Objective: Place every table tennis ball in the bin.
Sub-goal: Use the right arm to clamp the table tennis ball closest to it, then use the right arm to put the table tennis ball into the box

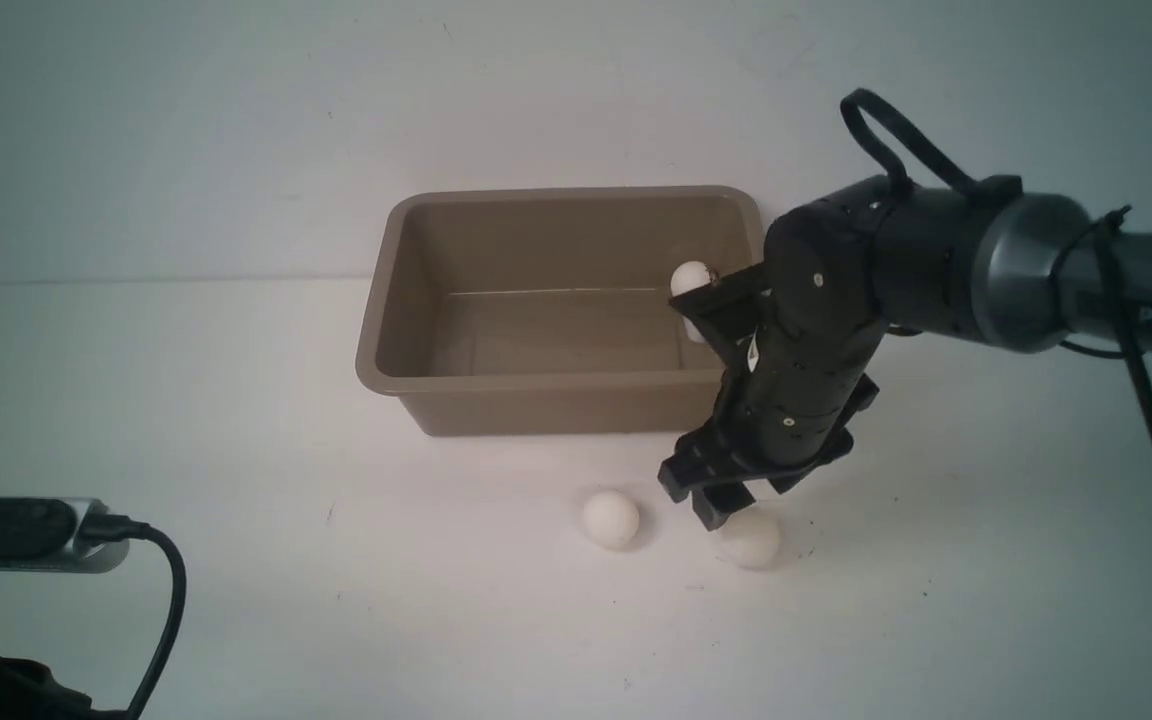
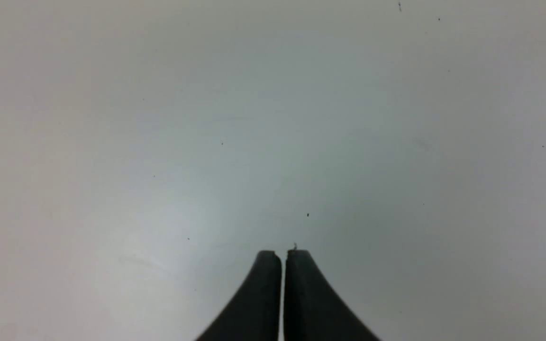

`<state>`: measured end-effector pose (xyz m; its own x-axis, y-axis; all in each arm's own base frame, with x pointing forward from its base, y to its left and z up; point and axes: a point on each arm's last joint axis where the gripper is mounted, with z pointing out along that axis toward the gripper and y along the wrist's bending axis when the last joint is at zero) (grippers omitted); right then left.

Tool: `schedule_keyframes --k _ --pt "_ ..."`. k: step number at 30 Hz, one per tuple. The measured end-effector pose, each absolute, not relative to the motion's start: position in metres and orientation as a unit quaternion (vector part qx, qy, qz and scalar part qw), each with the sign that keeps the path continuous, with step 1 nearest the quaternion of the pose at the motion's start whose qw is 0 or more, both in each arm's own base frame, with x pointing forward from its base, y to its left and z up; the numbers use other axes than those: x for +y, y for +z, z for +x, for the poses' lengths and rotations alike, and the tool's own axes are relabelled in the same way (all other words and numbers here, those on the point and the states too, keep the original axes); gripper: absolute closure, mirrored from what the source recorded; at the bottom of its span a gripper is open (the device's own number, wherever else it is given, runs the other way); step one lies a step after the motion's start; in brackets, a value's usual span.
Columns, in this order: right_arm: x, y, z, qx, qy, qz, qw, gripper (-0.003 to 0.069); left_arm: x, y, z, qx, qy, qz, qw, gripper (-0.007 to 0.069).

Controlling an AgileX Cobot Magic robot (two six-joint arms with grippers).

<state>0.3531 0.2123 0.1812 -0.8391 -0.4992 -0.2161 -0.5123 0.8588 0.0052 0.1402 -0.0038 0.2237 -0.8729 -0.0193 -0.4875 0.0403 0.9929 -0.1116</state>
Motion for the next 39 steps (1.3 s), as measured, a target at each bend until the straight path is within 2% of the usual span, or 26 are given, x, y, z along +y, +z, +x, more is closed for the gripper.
schedule_keyframes --k 7,11,18,22,27,29,33,36,38,39 --pt "0.213 0.158 0.356 0.962 0.020 -0.260 0.082 0.0206 -0.004 0.224 0.140 0.966 -0.059 0.005 0.252 0.0629" --pt "0.211 0.155 0.358 0.963 0.004 -0.257 0.084 0.0298 -0.004 0.224 0.140 0.966 -0.059 0.005 0.252 0.0629" --pt "0.207 0.155 0.356 0.959 -0.019 -0.276 0.067 0.0300 -0.004 0.224 0.140 0.966 -0.059 0.005 0.252 0.0629" --pt "0.200 0.157 0.352 0.953 -0.050 -0.297 0.038 0.0300 -0.004 0.224 0.140 0.966 -0.059 0.005 0.252 0.0629" --pt "0.182 0.171 0.355 0.943 -0.146 -0.295 0.045 0.0300 -0.004 0.224 0.140 0.966 -0.059 0.005 0.252 0.0629" --pt "0.173 0.187 0.362 0.936 -0.201 -0.277 0.083 0.0300 -0.004 0.224 0.140 0.966 -0.059 0.005 0.252 0.0629" --pt "0.174 0.211 0.373 0.930 -0.216 -0.265 0.133 0.0300 -0.004 0.224 0.140 0.966 -0.059 0.005 0.252 0.0629" --pt "0.180 0.234 0.382 0.929 -0.208 -0.254 0.172 0.0300 -0.004 0.224 0.140 0.966 -0.059 0.005 0.252 0.0629" --pt "0.186 0.260 0.392 0.926 -0.194 -0.242 0.217 0.0300 -0.004 0.224 0.140 0.966 -0.059 0.005 0.252 0.0629" --pt "0.186 0.262 0.393 0.925 -0.192 -0.241 0.220 0.0300 -0.004 0.224 0.140 0.966 -0.059 0.005 0.252 0.0629"
